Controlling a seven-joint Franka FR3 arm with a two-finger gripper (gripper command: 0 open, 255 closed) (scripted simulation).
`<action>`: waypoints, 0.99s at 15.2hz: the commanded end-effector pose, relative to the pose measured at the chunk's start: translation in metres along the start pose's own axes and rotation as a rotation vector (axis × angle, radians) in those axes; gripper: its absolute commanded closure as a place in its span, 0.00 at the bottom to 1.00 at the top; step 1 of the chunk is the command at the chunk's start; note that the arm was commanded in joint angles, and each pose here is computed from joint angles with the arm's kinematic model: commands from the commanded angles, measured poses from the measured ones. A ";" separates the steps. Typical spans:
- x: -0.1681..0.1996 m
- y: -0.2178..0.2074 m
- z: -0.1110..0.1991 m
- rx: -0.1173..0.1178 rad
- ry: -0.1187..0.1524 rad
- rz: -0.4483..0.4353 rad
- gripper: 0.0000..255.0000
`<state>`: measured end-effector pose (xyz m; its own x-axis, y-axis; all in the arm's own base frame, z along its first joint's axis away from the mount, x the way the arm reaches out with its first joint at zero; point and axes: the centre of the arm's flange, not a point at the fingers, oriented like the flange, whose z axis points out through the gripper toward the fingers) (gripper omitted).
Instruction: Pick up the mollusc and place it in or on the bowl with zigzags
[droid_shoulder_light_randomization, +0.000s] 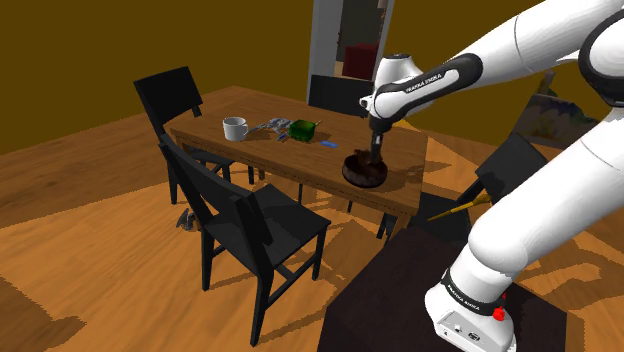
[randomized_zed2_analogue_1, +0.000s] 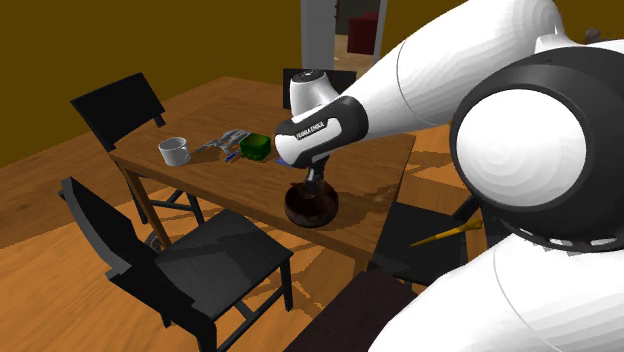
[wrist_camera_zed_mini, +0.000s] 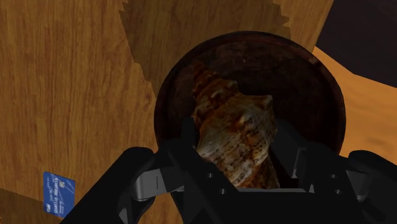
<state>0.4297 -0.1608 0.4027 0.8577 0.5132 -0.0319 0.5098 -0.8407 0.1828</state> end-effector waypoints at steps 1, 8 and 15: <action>0.001 -0.002 0.009 -0.001 0.001 0.000 1.00; 0.001 -0.002 0.009 -0.001 0.001 0.000 1.00; 0.001 -0.002 0.009 -0.001 0.001 0.000 0.00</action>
<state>0.4304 -0.1597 0.3936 0.8577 0.5133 -0.0312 0.5097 -0.8406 0.1834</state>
